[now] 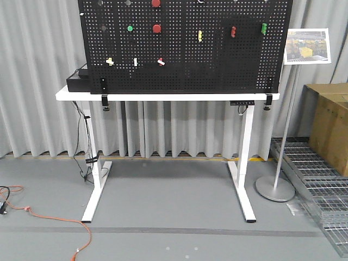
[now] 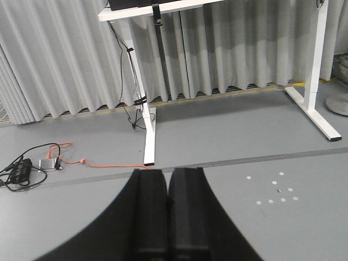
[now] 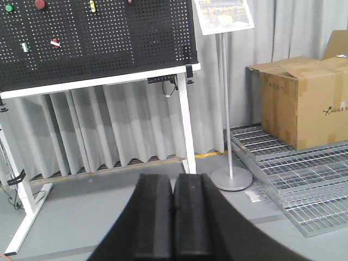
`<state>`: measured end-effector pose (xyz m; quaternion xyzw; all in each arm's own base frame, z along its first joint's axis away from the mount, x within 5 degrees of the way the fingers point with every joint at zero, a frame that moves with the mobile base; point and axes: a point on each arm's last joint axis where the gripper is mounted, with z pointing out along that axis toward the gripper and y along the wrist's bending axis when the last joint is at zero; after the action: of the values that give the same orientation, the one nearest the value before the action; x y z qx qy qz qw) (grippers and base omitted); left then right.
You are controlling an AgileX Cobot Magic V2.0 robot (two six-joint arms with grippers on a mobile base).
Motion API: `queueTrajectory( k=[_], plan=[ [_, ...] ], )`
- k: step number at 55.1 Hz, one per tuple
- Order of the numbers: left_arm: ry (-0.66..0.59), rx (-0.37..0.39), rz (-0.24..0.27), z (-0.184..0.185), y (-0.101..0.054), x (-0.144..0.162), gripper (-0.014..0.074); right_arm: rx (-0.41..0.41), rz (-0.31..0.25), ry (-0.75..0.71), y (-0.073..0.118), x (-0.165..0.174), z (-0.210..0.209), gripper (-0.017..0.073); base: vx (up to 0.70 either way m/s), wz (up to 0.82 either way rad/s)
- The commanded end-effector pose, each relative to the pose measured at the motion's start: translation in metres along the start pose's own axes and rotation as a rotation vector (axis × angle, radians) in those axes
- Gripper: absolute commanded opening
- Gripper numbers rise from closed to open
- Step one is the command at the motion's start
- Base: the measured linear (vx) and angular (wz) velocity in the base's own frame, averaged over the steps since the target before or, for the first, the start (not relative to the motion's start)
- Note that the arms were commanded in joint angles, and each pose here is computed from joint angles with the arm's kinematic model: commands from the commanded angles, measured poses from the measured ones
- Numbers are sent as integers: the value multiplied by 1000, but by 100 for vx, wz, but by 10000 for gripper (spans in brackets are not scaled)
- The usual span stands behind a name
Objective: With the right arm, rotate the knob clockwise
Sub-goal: 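Drive the base forward up to the black pegboard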
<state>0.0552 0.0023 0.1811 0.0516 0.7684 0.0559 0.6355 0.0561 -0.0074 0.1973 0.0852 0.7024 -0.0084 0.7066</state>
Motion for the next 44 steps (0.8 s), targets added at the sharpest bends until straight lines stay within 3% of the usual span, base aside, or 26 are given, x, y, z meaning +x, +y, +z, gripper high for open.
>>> queueTrajectory(
  k=[1,44],
  plan=[
    [-68,4,-8,1,-1,1,-7,1,-10,-69,0,-3,0,-6,0,-1],
    [-68,4,-8,1,-1,1,-7,1,-10,-69,0,-3,0,-6,3,-1]
  ],
)
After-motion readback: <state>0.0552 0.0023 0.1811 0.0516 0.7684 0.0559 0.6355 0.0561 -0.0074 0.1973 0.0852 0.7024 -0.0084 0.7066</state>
